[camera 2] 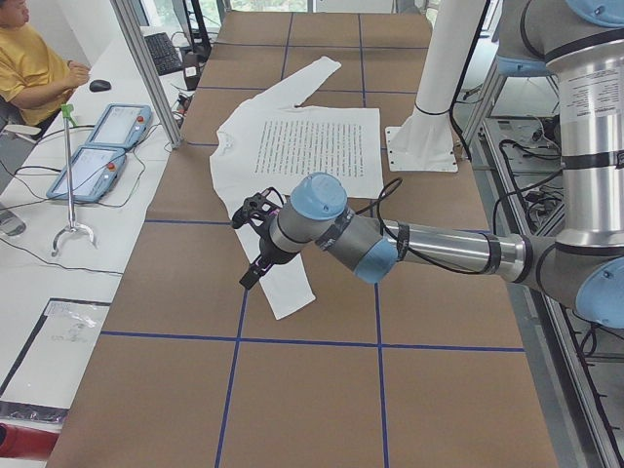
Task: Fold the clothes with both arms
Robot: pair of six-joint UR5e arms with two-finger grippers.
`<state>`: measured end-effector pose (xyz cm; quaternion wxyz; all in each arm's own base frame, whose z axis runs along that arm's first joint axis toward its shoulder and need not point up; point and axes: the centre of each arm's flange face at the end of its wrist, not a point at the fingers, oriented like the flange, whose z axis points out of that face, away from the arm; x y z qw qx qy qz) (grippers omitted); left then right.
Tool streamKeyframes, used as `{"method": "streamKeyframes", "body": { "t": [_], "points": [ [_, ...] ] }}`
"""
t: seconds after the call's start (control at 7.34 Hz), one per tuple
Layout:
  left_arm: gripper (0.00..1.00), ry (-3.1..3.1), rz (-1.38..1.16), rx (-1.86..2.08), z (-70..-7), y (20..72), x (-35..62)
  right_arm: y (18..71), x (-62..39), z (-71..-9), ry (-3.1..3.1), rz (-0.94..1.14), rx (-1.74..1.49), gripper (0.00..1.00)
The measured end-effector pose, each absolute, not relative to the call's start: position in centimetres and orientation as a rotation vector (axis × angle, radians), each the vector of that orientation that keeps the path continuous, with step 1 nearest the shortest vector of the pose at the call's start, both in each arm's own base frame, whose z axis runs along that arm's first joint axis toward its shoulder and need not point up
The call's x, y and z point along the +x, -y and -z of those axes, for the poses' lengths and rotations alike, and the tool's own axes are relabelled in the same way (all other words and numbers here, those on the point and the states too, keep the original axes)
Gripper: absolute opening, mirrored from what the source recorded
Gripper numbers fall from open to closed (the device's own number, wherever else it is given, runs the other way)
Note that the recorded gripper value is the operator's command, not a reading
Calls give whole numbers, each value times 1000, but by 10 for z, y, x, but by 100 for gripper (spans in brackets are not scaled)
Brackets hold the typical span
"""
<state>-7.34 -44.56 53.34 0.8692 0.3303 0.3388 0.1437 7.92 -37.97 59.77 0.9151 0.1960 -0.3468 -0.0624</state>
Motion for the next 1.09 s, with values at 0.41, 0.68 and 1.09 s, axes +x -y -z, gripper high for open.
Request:
{"method": "streamKeyframes", "body": {
  "t": [0.41, 0.68, 1.09],
  "points": [
    [100, -709, -309, 713, -539, 451, -74, 391, 46, -588, 790, -11, 397, 99],
    [100, -708, -313, 722, -536, 451, -74, 397, -18, -596, 853, -124, 387, 95],
    [100, -708, -315, 727, -535, 447, -74, 388, -105, -622, 853, -174, 372, 88]
  ]
}}
